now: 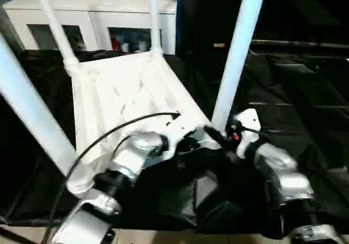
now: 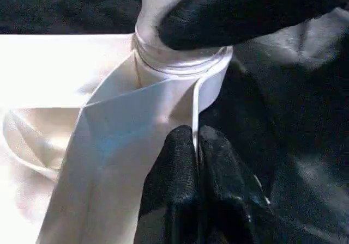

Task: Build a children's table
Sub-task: Rotate leg to tighten

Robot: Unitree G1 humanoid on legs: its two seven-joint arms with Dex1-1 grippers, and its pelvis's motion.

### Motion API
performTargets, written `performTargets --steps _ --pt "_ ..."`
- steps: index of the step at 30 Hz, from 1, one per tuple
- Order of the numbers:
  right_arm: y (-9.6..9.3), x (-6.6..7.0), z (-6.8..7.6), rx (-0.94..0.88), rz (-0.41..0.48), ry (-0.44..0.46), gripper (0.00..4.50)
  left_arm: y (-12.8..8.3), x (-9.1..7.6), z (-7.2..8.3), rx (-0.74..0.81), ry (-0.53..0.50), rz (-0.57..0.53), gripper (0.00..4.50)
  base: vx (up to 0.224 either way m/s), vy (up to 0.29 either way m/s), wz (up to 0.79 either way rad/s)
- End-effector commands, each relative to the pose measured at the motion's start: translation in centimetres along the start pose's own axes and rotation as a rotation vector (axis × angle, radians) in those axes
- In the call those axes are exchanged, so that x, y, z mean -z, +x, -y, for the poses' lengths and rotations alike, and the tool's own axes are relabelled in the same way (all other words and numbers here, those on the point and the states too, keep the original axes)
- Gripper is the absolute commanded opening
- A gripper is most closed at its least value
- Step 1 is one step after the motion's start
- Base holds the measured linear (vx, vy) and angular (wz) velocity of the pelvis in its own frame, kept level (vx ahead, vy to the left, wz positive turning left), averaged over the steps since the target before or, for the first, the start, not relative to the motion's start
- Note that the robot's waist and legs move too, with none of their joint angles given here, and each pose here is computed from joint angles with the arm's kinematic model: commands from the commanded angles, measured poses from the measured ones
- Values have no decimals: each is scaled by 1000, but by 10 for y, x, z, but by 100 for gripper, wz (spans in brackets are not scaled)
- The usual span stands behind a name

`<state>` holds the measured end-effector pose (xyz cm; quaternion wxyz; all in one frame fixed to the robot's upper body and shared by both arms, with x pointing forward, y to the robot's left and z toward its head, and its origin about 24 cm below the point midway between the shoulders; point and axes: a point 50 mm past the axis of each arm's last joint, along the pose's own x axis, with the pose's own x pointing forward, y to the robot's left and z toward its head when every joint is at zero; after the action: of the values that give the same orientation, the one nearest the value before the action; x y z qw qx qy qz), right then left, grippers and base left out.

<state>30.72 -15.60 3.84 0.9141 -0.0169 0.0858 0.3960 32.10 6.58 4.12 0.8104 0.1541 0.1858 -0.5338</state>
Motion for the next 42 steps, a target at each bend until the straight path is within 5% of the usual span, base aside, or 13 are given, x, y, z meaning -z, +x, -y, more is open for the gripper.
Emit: performTargets --steps 1,9,22,34,42 --pt "9 7 -25 -240 -37 0 314 -5 3 1 27 -15 36 0 0 0 0" --pt "-15 -1 -22 -442 -76 -103 314 -30 13 18 333 -30 3 0 0 0 0" --pt "-15 3 -26 -559 -126 -95 288 -44 15 13 359 -40 -16 0 0 0 0" --pt "-1 38 -15 -476 -190 -26 228 -43 16 14 347 -42 -21 0 0 0 0" --pt "-2 57 -6 -252 -197 35 214 -26 7 -8 48 -56 15 0 0 0 0"
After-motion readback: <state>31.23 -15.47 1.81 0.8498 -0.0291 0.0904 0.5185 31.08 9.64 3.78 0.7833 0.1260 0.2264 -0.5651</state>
